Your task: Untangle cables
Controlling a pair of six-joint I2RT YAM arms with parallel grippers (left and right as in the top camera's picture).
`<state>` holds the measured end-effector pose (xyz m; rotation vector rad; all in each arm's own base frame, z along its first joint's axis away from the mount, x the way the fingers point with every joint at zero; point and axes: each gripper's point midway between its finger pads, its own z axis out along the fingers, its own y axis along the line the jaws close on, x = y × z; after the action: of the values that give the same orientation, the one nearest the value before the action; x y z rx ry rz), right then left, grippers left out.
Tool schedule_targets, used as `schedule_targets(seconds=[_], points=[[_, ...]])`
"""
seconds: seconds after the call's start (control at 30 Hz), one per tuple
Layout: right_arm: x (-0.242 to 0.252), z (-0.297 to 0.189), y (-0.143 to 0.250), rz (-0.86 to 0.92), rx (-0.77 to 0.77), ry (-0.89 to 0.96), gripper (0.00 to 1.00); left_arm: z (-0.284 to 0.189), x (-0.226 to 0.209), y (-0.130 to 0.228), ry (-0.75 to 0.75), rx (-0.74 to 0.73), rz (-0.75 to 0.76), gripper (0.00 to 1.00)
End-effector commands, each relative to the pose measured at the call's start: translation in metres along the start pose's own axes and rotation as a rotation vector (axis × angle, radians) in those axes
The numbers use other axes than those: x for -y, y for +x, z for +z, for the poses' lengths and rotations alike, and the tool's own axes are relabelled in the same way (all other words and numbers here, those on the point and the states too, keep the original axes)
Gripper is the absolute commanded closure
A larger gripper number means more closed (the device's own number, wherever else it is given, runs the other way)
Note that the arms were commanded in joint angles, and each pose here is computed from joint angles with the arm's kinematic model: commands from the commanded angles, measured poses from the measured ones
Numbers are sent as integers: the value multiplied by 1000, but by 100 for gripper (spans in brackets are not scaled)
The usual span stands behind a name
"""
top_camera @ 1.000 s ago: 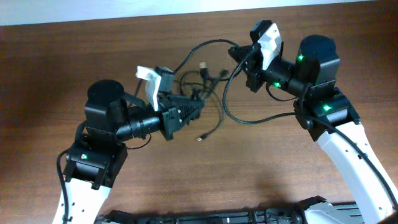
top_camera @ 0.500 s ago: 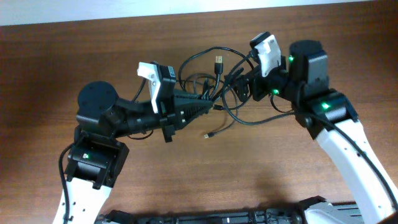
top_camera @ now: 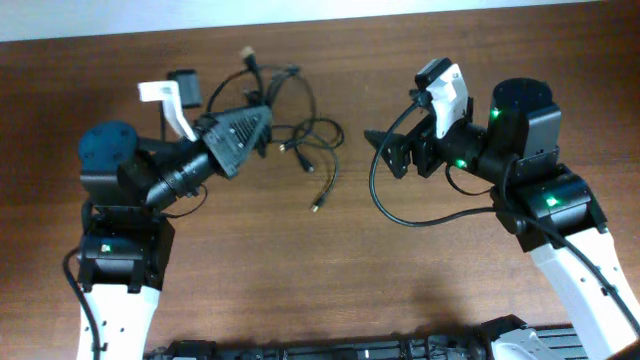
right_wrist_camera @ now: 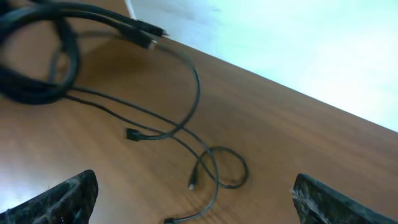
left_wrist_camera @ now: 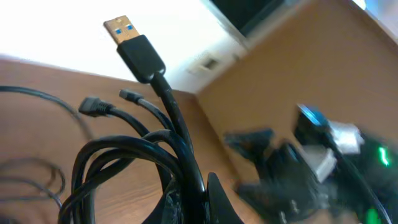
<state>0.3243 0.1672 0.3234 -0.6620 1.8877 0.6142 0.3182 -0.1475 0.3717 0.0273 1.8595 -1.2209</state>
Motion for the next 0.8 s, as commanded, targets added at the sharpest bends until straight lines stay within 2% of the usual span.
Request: schedule_targets(seconds=[0.0,0.07,0.13,0.33,0.53,0.77], points=[[-30,-12,-14,-18,57,-146,1,-6,-10,-21,-67,118,-343,100],[-36,-13,-16,-23,66,-183,1,-7,-13,-25,-72,149,-504,100],[-40,-14,-16,-23,68,-205,1,-7,-14,-25,-70,154,-564,100],[-80,-29,-27,-66,125,-453,1,1,2,-17,-28,111,-564,100],[-80,-26,-25,-59,117,-464,4,17,33,-1,46,55,-639,100],[-89,-25,-25,-68,116,-490,4,43,68,26,113,-20,-608,100]])
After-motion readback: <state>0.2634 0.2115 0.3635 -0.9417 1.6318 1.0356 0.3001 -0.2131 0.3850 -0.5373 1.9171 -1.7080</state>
